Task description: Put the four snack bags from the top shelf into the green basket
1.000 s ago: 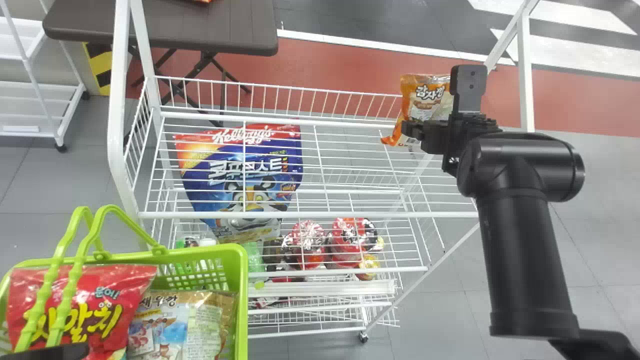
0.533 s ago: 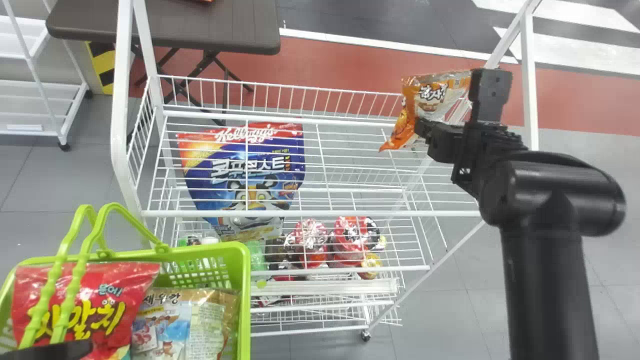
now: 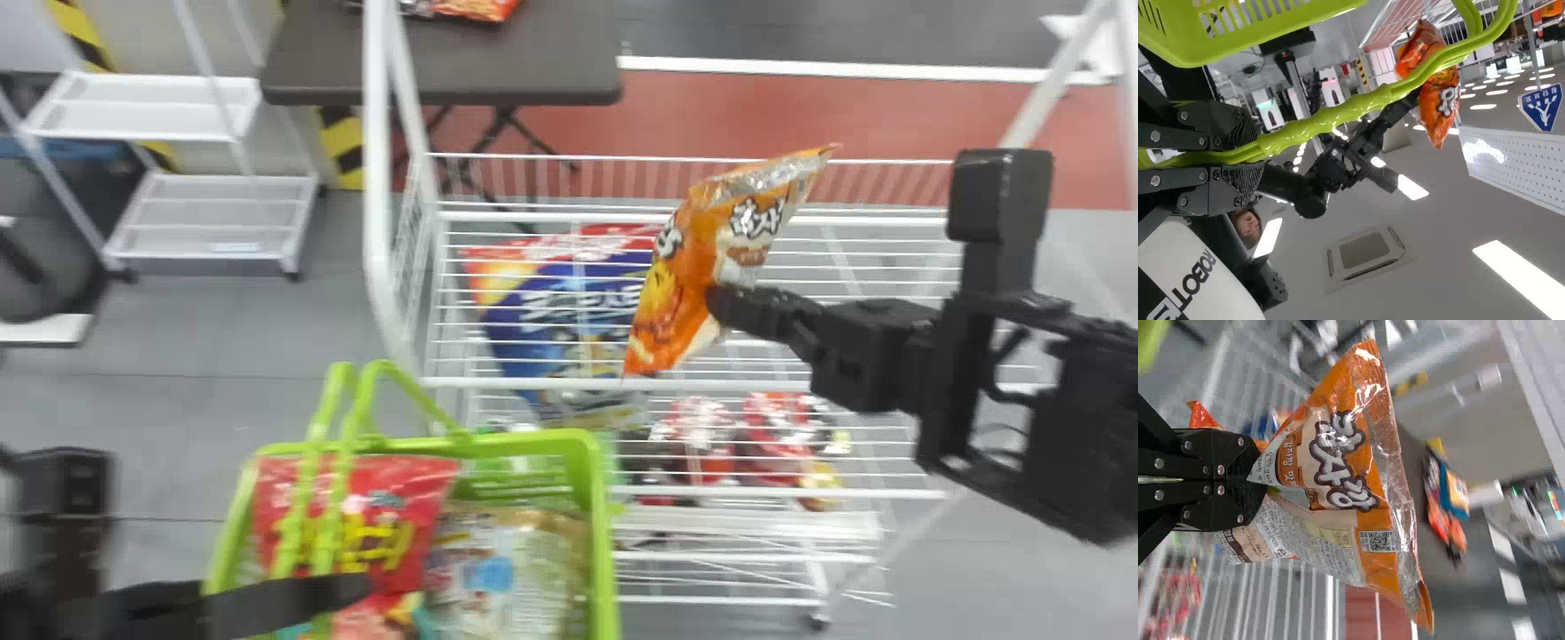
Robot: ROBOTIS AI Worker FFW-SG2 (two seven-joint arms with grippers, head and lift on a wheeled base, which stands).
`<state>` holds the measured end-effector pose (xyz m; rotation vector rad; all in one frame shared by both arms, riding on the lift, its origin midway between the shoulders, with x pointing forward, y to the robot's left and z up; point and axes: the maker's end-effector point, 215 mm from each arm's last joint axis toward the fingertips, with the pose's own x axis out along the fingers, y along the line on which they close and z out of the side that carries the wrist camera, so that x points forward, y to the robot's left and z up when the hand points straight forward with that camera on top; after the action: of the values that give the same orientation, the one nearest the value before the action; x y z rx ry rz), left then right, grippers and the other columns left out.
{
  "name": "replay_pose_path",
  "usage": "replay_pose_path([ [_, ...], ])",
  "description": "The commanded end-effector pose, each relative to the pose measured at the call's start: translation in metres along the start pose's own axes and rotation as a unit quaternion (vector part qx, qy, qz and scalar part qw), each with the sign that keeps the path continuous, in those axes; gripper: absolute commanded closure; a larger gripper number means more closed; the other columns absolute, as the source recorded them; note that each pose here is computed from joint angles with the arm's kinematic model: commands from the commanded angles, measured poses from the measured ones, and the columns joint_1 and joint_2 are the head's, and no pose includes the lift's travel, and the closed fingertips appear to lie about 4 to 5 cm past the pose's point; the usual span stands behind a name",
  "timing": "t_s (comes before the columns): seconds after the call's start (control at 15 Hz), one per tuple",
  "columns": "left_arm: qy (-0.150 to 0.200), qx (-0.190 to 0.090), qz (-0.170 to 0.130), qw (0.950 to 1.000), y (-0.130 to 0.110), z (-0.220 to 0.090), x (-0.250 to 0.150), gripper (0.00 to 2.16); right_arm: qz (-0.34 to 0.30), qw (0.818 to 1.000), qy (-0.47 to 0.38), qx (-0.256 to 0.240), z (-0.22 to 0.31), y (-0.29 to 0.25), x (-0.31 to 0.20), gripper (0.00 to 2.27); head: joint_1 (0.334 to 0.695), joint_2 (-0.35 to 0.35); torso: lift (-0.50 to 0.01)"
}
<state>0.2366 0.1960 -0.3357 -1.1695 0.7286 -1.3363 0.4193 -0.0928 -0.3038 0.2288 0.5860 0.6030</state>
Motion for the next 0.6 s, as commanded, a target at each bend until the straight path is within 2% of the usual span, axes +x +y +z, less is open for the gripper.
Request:
replay_pose_path([
  [0.0, 0.000, 0.000, -0.006, 1.0000, -0.002, 0.000, 0.000, 2.15, 0.093, 0.995, 0.027, -0.002, -0.024, 0.079, 0.008, 2.25, 0.695, 0.146, 0.000],
  [0.13, -0.001, 0.000, -0.006, 1.0000, -0.002, 0.000, 0.000, 2.15, 0.156, 0.986, 0.057, 0.006, -0.051, 0.132, 0.015, 2.25, 0.695, 0.253, 0.000],
  [0.2, 0.000, 0.000, -0.006, 1.0000, -0.002, 0.000, 0.000, 2.15, 0.178, 0.982, 0.068, 0.010, -0.063, 0.152, 0.019, 2.25, 0.695, 0.350, 0.000],
  [0.4, 0.000, -0.001, -0.006, 1.0000, -0.002, 0.000, 0.000, 2.15, 0.230, 0.966, 0.110, 0.045, -0.093, 0.181, 0.016, 2.25, 0.695, 0.350, 0.000],
  [0.53, 0.001, 0.000, -0.006, 1.0000, -0.003, 0.000, 0.000, 2.15, 0.237, 0.954, 0.176, 0.060, -0.134, 0.182, 0.009, 2.25, 0.695, 0.350, 0.000],
])
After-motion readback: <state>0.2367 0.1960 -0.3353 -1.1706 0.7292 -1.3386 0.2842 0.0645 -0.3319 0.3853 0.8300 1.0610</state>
